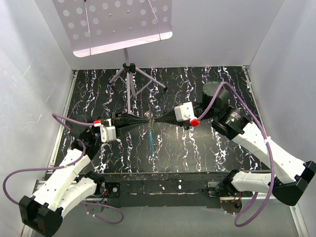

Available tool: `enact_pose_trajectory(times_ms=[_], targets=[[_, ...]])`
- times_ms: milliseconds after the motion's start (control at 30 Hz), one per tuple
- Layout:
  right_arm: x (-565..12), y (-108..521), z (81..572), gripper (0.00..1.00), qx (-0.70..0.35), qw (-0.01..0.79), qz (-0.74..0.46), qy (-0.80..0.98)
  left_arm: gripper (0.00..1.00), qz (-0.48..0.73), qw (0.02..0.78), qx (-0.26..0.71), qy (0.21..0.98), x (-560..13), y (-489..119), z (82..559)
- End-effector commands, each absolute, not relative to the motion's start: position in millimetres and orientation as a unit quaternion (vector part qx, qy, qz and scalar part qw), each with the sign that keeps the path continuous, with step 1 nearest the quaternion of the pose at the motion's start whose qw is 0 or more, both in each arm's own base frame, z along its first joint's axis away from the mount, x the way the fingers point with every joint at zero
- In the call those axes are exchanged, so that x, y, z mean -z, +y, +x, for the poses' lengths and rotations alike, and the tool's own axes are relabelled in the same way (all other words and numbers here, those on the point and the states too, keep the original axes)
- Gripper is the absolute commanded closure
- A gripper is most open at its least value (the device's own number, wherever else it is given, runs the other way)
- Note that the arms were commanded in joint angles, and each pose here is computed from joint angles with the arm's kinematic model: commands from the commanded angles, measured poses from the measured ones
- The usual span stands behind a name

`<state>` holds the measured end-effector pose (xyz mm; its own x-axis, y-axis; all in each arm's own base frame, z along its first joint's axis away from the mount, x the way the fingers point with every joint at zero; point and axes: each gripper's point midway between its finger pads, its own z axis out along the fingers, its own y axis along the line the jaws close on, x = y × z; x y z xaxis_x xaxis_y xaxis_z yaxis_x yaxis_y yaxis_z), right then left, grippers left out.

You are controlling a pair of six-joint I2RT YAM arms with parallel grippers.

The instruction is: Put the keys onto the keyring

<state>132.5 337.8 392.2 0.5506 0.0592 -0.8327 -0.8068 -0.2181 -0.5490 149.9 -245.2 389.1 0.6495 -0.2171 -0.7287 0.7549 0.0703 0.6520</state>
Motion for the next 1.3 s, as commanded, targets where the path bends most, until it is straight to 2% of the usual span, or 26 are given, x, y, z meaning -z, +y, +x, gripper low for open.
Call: enact_pose_trajectory(times_ms=[0, 1267], targets=[[-403.3, 341.1, 127.7, 0.99, -0.390, 0.574, -0.675, 0.252, 1.00, 0.574, 0.711, 0.337, 0.225, -397.6, -242.6, 152.4], [-397.3, 350.2, 135.2, 0.99, -0.370, 0.564, -0.683, 0.280, 1.00, 0.570, 0.699, 0.349, 0.255, -398.6, -243.0, 156.0]])
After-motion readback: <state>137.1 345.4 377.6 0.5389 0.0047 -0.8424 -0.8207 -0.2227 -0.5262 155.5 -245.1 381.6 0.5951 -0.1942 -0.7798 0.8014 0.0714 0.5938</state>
